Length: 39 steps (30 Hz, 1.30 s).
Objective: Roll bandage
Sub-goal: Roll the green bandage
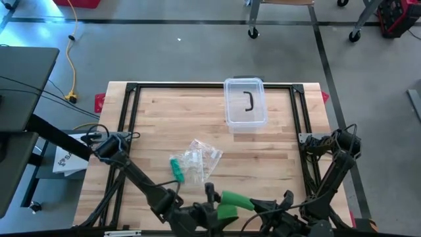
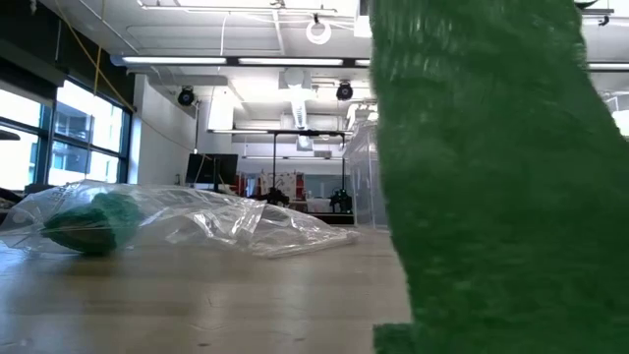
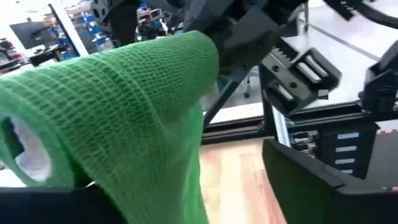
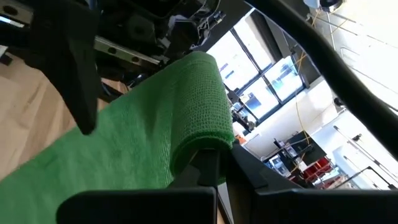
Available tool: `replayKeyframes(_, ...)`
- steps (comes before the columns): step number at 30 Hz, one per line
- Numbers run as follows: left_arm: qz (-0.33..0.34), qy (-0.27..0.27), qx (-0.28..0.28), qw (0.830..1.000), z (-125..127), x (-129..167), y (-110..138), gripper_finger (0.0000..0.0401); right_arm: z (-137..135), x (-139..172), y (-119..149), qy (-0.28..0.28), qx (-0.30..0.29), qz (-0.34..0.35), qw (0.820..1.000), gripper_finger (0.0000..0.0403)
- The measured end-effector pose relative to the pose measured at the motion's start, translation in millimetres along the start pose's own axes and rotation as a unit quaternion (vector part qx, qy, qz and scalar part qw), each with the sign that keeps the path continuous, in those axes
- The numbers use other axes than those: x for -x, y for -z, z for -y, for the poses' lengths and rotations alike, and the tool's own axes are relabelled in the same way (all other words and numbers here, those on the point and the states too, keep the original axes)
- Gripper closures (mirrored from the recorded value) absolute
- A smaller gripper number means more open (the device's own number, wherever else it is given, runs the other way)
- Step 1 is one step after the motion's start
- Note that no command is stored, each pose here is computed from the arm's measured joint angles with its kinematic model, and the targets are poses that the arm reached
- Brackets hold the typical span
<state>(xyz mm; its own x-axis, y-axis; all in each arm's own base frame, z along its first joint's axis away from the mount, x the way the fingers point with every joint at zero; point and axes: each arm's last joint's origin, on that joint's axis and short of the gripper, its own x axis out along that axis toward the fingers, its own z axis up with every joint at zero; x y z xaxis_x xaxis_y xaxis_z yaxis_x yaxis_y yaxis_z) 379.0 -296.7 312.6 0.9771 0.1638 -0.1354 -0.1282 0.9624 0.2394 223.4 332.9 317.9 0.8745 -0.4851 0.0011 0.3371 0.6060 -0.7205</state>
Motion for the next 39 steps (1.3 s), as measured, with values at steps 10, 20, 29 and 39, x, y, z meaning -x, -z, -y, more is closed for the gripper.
replayKeyframes(10, 0.005, -0.005, 0.019, 1.000, -1, -11, 6, 0.0308, 0, 2, 0, 0.000, 0.000, 0.000, 1.000, 0.0402)
replayKeyframes(20, 0.006, 0.056, 0.057, 0.997, 0, -15, 7, 0.0397, -1, 1, 0, -0.002, 0.021, 0.003, 1.000, 0.0402)
replayKeyframes(29, -0.031, 0.109, 0.075, 0.991, 2, -17, 15, 0.0400, 0, 1, 1, -0.002, 0.045, 0.002, 0.999, 0.0402)
replayKeyframes(39, -0.039, 0.162, 0.079, 0.983, 9, -24, 25, 0.0401, 13, 4, -3, -0.010, 0.028, 0.013, 0.999, 0.0402)
